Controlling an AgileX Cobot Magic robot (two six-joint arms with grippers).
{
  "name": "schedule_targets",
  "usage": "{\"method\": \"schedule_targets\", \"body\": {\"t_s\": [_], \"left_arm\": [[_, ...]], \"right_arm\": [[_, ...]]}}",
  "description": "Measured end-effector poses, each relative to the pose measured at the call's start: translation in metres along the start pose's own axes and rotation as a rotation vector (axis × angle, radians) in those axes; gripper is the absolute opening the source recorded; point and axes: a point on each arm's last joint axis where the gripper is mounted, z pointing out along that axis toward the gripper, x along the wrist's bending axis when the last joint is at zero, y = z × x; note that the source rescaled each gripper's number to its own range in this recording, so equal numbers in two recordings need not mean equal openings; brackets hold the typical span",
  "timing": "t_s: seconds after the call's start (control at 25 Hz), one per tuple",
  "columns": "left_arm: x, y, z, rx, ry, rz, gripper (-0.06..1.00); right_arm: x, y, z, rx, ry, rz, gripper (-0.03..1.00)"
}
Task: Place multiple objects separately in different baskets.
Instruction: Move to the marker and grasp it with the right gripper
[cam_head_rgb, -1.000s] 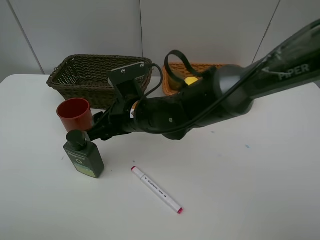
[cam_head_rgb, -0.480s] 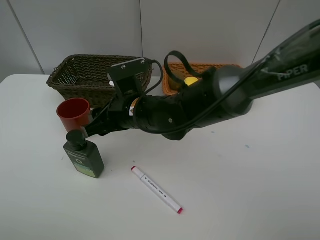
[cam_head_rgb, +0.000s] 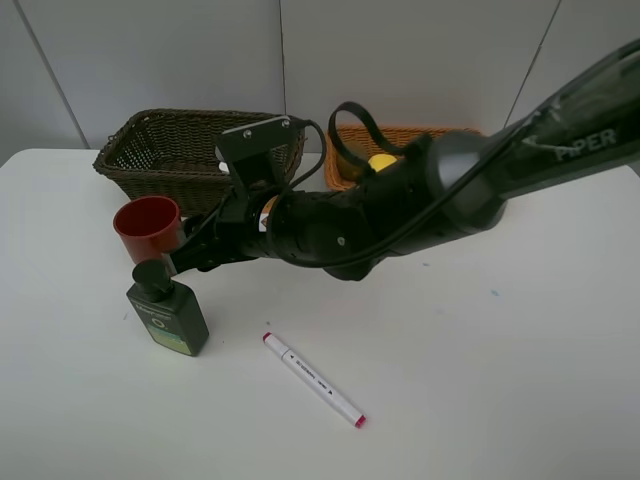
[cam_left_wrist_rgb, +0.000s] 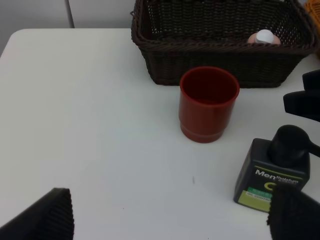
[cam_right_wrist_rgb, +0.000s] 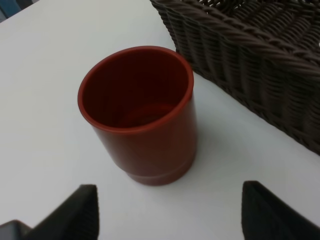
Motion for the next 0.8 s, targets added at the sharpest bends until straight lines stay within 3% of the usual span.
{"method": "schedule_targets", "body": {"t_s": [0.8], "left_arm": [[0.0,0.0,0.0,0.0,0.0,0.0,1.0]], "right_arm": [[0.0,0.0,0.0,0.0,0.0,0.0,0.58]]}}
